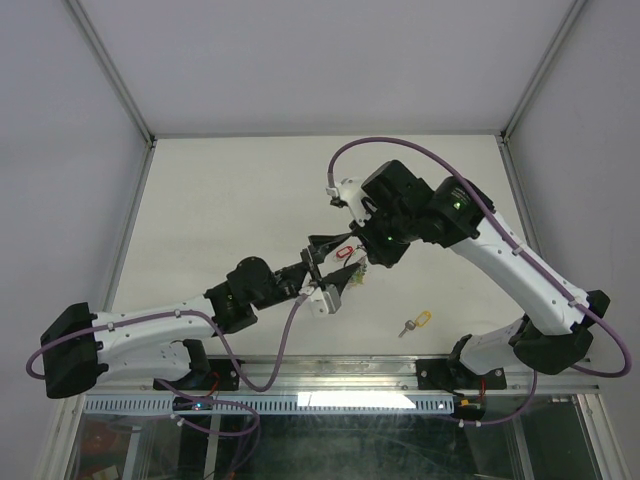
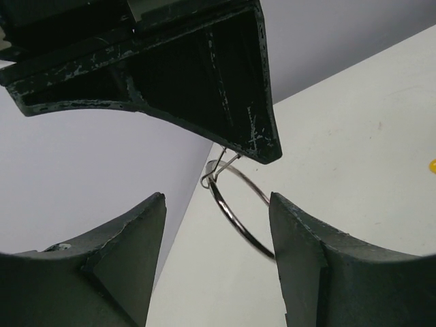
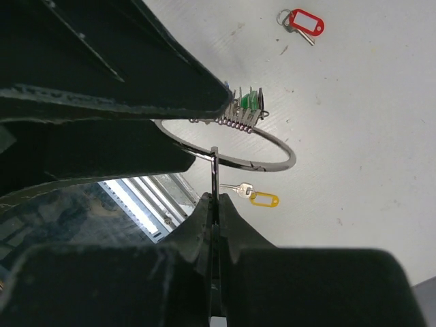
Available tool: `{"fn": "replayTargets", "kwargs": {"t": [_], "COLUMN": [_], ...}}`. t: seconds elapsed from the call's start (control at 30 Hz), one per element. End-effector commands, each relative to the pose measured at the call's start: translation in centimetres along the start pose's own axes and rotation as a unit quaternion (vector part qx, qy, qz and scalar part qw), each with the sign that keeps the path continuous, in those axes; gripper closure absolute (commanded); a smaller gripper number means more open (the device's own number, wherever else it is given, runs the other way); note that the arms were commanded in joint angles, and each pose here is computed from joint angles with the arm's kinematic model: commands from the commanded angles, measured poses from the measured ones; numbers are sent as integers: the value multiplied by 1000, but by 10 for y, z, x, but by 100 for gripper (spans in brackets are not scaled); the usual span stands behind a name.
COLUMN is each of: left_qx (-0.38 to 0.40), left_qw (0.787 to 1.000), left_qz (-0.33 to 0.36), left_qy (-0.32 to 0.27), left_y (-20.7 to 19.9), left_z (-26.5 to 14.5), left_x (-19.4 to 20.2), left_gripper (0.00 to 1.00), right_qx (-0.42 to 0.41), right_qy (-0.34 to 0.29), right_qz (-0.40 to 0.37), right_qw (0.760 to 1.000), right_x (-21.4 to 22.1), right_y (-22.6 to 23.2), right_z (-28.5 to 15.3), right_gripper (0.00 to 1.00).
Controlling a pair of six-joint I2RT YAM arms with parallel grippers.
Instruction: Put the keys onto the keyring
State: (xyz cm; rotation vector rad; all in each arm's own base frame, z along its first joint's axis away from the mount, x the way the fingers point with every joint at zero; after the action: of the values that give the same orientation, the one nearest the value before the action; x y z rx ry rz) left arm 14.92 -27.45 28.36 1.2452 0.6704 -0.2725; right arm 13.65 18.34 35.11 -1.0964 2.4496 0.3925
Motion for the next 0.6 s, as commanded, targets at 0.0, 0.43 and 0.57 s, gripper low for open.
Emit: {"fn": "replayTargets", "kwargs": {"t": [0.0, 0.43, 0.57], "left_qx": [-41, -12, -2], "left_qw": [999, 993, 989], "left_qz": [31, 114, 145], "left_qy": [-10, 12, 21], "left_y": [23, 17, 16], "left_z": [12, 21, 23], "left_x": [-14, -8, -7], "left_gripper": [41, 56, 61], "right_qx": [-23, -44, -49], "right_qy": [-21, -15, -11], "right_qz": [11, 7, 7], "right_qw": [999, 999, 999], "right_x": [-3, -2, -1], "right_y": [5, 8, 9], "right_z": [-7, -5, -3], "right_gripper": [100, 100, 100]}}
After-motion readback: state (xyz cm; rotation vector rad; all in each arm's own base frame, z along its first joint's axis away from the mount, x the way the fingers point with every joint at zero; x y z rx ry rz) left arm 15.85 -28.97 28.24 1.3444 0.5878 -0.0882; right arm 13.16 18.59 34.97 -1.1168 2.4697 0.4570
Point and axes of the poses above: each gripper's point midway between its finger pads, its own z axis out along the fingers, its own y axis along the line the jaws close on, x = y × z, the point moved 8 cm from there along -z, back along the fingers, and after that the axes turned 7 degrees about z, right-handed, at the moved point
